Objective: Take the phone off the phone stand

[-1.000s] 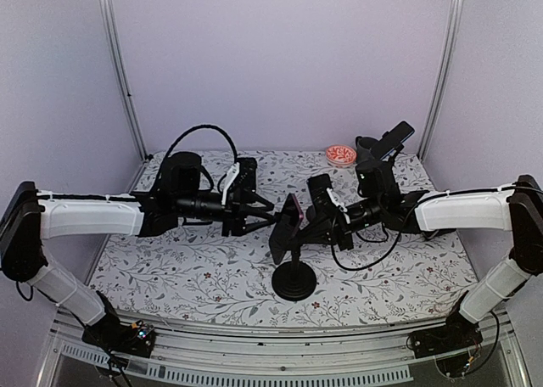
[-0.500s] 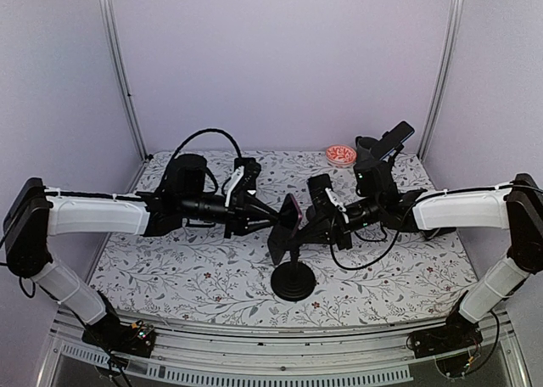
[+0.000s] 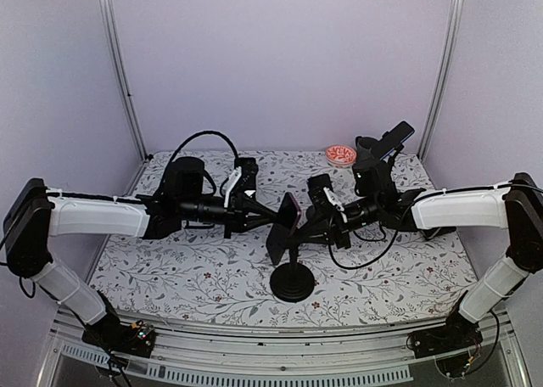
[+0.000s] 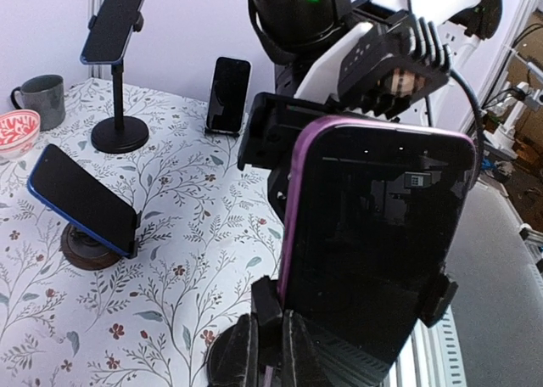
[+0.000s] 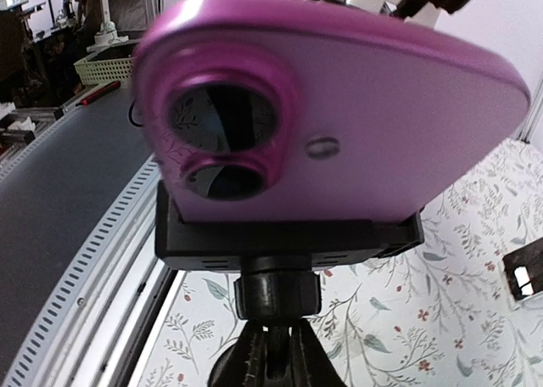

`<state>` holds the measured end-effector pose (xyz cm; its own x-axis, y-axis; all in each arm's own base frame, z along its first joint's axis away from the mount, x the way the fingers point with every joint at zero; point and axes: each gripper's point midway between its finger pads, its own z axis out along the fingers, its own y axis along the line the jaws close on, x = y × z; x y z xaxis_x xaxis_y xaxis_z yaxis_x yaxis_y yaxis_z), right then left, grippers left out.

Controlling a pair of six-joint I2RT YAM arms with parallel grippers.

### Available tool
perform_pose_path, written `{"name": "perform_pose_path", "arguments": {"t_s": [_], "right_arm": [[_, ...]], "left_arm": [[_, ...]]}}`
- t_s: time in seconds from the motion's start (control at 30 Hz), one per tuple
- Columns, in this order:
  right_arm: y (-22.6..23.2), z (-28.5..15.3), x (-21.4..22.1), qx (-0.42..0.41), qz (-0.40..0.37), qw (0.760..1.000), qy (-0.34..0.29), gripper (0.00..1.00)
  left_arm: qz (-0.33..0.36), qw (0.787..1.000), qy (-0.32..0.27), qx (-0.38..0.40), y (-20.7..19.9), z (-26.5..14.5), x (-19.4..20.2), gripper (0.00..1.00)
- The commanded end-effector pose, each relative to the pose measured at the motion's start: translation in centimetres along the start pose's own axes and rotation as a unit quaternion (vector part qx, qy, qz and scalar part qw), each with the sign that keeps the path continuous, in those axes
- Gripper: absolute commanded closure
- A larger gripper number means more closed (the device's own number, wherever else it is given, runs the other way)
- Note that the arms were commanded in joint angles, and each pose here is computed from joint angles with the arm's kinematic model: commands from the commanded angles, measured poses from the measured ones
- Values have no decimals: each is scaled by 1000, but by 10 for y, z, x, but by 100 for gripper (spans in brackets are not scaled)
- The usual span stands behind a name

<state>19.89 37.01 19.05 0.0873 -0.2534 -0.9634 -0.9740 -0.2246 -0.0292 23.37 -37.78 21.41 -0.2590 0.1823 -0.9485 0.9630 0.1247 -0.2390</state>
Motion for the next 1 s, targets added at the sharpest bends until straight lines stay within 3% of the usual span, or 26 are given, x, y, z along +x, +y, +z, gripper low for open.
{"name": "perform_pose_path", "arguments": {"t_s": [0.0, 0.13, 0.3, 0.53, 0.67, 0.77, 0.83, 0.97], "right_arm": [[-19, -7, -31, 33, -55, 998, -28, 77], [-26, -16, -35, 58, -48, 997, -29, 50], [-30, -29, -44, 97, -43, 994, -37, 34], [-27, -48, -54, 152, 28, 986, -57, 32], [-28, -60, -52, 185, 164, 965, -80, 35], [-15, -62, -50, 182, 223, 953, -98, 38], [3, -59, -51, 199, 200, 954, -98, 37], [11, -66, -45, 280, 71, 955, -68, 36]], "left_arm": [[1, 999, -40, -16, -3, -11, -19, 100], [4, 997, -66, -46, 1, -19, -27, 100], [8, 993, -84, -82, 8, -23, -33, 100], [9, 986, -108, -123, 13, -24, -40, 100], [19, 982, -120, -142, 12, -24, -44, 100], [13, 980, -122, -154, 16, -24, -42, 100], [8, 980, -122, -156, 18, -23, -40, 100], [-4, 979, -116, -167, 22, -21, -37, 100]]}}
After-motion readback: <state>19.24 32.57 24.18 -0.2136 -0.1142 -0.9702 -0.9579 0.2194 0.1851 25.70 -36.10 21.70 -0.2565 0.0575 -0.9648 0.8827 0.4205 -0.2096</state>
